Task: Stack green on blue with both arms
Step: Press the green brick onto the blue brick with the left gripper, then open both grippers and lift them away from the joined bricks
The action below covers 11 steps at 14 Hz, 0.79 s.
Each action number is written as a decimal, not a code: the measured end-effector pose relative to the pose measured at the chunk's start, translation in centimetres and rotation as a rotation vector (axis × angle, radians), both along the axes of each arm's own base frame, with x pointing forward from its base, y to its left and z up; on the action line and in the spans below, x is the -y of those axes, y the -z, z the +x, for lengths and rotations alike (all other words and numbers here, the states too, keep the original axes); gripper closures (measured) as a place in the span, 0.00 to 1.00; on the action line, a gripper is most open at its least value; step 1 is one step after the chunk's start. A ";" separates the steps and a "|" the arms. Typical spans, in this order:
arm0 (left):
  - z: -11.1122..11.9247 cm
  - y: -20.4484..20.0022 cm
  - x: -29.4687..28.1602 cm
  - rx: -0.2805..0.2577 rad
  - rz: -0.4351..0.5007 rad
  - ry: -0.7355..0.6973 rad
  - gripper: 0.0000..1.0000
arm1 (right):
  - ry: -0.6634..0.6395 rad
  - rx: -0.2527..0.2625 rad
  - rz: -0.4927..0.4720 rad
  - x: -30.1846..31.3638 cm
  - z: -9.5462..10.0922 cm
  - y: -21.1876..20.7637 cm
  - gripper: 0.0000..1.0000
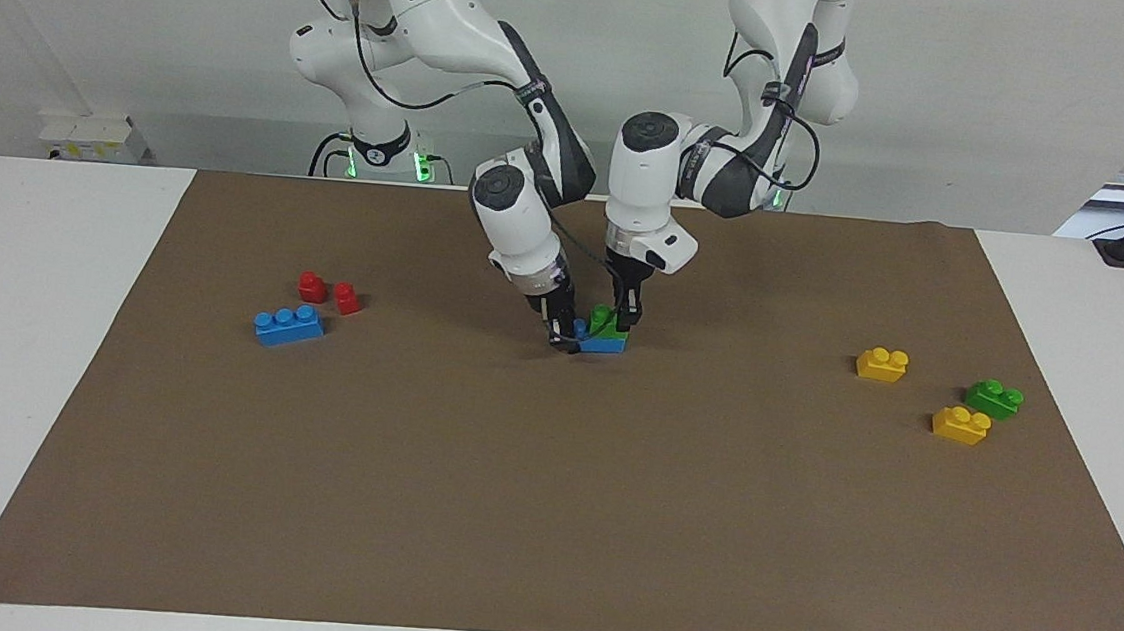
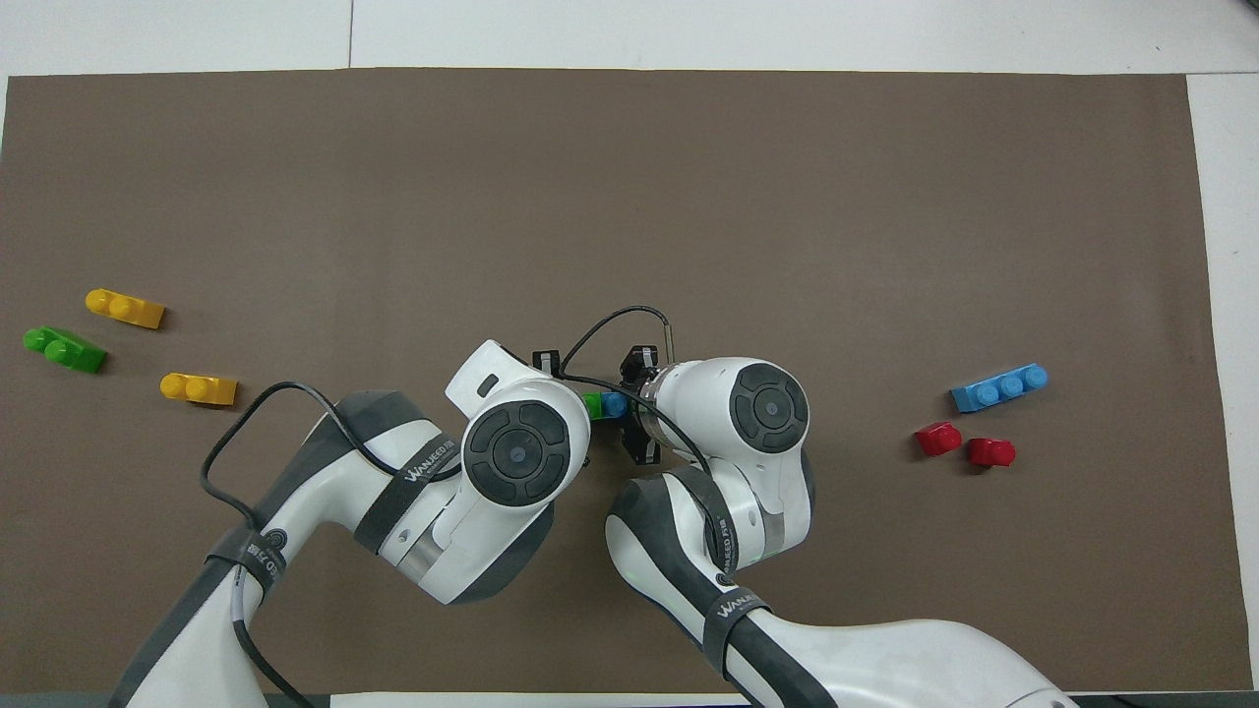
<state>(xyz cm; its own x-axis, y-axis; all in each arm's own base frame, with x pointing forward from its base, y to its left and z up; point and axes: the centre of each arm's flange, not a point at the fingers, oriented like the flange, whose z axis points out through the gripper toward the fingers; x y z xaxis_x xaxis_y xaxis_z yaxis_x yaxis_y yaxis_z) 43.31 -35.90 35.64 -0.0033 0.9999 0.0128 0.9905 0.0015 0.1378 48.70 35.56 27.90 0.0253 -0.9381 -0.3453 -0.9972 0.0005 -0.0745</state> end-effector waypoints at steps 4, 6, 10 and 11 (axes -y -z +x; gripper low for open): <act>1.1 -0.5 -0.9 0.027 0.009 0.026 0.37 | 0.005 0.000 0.000 0.2 0.2 0.0 0.65; 2.0 -1.8 -1.9 0.046 -0.003 0.015 0.15 | 0.019 -0.014 -0.004 1.1 0.7 0.1 0.49; 3.7 -8.1 -6.6 0.054 0.012 -0.006 0.00 | 0.088 -0.118 -0.007 7.3 4.8 -0.5 0.06; 4.5 -10.0 -9.0 0.052 0.025 0.000 0.00 | 0.095 -0.141 0.001 9.3 6.2 -1.3 0.03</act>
<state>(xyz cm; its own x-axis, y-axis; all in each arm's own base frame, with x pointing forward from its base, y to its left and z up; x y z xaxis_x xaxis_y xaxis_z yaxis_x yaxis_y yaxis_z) 47.84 -26.94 45.65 -0.0048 0.9993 0.0372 0.9820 -0.0023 0.1891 54.86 26.26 29.17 -0.1126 -0.9337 -0.3398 -0.9932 0.0955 0.0665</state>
